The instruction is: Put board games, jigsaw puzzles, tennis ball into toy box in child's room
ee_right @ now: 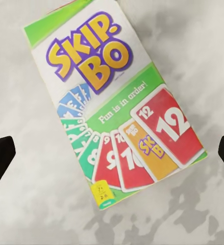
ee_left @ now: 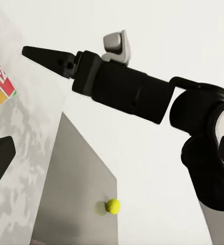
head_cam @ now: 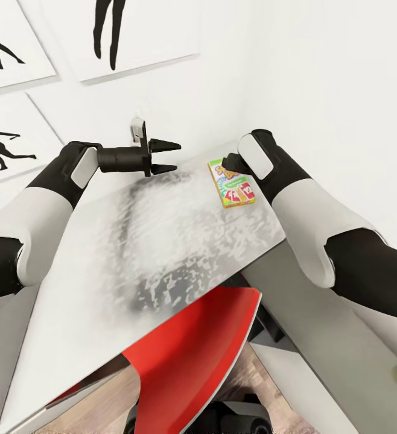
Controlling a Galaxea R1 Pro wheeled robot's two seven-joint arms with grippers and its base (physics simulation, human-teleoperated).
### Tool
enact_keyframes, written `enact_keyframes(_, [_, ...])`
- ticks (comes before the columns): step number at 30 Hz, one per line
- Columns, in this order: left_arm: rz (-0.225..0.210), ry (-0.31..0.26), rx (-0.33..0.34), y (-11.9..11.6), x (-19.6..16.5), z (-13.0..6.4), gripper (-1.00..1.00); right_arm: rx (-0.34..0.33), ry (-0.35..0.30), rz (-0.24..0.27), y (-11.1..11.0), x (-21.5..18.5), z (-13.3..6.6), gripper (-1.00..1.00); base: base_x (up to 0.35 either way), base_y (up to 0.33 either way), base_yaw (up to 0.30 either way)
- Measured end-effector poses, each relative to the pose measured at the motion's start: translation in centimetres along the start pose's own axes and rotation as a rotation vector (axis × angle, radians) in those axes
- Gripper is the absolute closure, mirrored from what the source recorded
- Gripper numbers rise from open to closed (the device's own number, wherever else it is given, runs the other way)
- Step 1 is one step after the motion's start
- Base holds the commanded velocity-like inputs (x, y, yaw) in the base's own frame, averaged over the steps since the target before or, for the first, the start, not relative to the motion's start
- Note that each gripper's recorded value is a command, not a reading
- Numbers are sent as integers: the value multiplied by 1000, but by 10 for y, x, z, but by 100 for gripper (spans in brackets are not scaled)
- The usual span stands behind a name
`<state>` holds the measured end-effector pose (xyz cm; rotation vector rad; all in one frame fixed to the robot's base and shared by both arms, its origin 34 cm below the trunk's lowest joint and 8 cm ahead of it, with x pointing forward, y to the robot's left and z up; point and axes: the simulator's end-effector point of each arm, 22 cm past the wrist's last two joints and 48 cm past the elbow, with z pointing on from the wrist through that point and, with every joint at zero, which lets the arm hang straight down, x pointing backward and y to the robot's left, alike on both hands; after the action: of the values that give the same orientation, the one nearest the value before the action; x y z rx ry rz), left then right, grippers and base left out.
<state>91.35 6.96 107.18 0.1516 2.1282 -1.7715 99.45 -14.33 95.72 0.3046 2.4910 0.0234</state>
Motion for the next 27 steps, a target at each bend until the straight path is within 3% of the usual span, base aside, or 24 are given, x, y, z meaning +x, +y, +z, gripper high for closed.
enact_keyframes(14, [-22,5,-4,18,5,3,-100,-13,-52,5,8,-40,-10,-100,0,0,0])
enact_keyframes(27, [-43,11,-6,34,11,7,-100,5,-28,1,4,-30,7,-100,0,0,0])
